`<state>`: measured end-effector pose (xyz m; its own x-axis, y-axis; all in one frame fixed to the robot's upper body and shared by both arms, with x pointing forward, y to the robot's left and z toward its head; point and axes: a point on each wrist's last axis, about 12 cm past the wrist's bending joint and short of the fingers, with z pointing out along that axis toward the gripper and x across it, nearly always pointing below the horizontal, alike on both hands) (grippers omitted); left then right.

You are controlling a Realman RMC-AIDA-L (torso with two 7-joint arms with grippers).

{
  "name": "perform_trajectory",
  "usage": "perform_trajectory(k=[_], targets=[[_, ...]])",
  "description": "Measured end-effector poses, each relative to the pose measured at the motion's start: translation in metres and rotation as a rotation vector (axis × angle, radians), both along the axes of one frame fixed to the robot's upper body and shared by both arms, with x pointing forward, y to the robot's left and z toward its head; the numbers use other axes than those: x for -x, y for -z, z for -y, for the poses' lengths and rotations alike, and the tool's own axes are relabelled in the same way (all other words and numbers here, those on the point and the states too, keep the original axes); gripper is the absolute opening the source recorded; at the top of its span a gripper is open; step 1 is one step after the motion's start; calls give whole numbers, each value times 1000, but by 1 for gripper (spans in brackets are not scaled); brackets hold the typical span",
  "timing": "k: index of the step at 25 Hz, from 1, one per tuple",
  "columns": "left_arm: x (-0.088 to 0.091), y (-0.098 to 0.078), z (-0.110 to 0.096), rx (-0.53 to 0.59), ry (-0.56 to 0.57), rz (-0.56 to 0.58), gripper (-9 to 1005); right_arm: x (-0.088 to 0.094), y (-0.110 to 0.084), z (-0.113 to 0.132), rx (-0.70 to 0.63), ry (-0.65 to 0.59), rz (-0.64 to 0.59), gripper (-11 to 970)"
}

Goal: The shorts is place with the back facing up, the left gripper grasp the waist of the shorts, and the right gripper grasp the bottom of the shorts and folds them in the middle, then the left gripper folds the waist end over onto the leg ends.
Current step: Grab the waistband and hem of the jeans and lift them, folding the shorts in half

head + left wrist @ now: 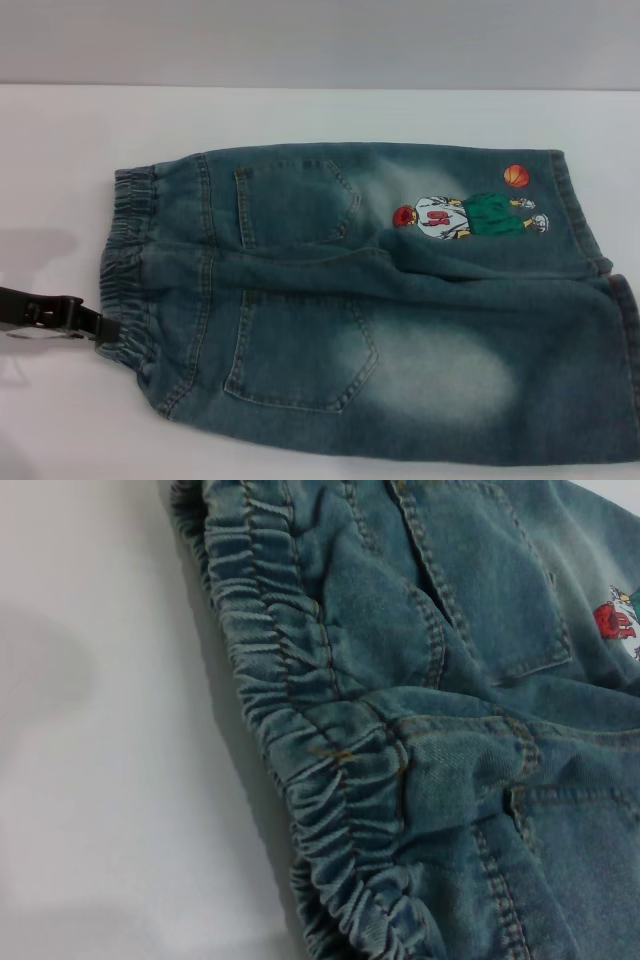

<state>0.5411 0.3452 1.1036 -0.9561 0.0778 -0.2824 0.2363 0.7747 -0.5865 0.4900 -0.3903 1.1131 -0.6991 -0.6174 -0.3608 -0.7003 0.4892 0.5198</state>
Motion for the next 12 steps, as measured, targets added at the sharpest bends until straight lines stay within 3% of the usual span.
perform_trajectory(k=[12], targets=[[0,0,0,-2,0,-1,29,-3,1,4,48,23,-2,481]])
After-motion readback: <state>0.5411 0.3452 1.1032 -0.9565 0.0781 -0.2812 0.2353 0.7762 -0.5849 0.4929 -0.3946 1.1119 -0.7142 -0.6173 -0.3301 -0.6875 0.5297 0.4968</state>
